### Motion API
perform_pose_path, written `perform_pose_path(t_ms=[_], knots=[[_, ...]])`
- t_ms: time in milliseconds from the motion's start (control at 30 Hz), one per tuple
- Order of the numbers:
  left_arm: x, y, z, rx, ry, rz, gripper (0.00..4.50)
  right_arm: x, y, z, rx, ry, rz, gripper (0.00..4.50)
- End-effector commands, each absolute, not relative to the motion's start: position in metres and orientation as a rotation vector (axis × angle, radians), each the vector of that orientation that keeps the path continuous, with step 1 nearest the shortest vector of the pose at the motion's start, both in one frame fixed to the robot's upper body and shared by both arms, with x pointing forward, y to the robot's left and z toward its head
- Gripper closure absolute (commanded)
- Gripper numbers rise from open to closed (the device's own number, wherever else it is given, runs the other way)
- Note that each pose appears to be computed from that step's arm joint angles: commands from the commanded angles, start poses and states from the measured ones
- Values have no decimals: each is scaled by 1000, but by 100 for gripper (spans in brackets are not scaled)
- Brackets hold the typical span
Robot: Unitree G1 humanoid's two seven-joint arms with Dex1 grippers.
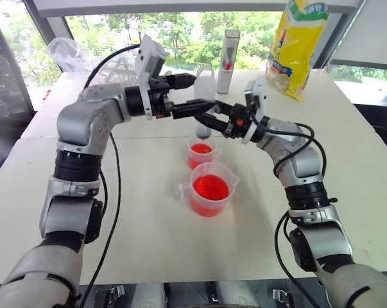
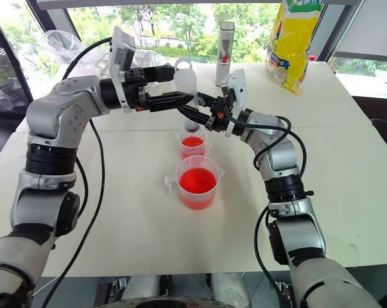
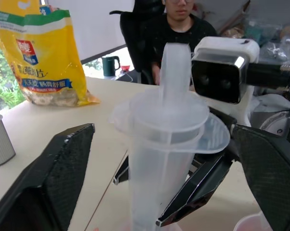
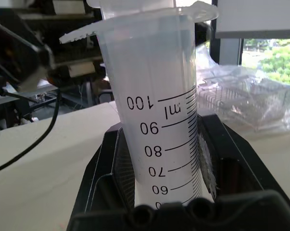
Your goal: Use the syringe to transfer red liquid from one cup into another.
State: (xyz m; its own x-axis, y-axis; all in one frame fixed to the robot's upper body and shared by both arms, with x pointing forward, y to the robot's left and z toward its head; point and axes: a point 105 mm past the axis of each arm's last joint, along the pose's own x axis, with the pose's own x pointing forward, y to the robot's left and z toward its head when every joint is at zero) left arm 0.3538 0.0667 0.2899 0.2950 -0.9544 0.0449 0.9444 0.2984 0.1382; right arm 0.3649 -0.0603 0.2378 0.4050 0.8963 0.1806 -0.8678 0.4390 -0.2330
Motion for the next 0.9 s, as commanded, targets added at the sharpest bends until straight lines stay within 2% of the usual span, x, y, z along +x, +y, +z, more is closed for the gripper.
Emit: perform_pose_path(t_ms=[33, 167, 300, 433, 533, 700, 767, 900], knots=[[349, 81, 311, 99, -204, -1229, 6, 358, -60, 259, -114, -382, 1125, 308], [349, 106, 318, 95, -216, -1149, 6, 357, -60, 259, -112, -380, 1126, 308], [343, 124, 311, 102, -183, -1101, 6, 357, -61, 262, -103, -380, 1122, 308], [333, 127, 292, 109, -132, -1110, 6, 352, -70, 295, -11, -378, 1112, 308], [326, 124, 282, 111, -122, -1127, 6, 359, -85, 313, -6, -294, 1041, 308], [316, 121, 267, 119, -107, -1129, 6, 370, -111, 322, 20, -90, 899, 308], [312, 121, 260, 114, -94, -1127, 6, 376, -126, 314, -11, 30, 793, 308], [304, 120, 248, 112, -73, -1126, 6, 380, -158, 272, -156, 346, 606, 308]])
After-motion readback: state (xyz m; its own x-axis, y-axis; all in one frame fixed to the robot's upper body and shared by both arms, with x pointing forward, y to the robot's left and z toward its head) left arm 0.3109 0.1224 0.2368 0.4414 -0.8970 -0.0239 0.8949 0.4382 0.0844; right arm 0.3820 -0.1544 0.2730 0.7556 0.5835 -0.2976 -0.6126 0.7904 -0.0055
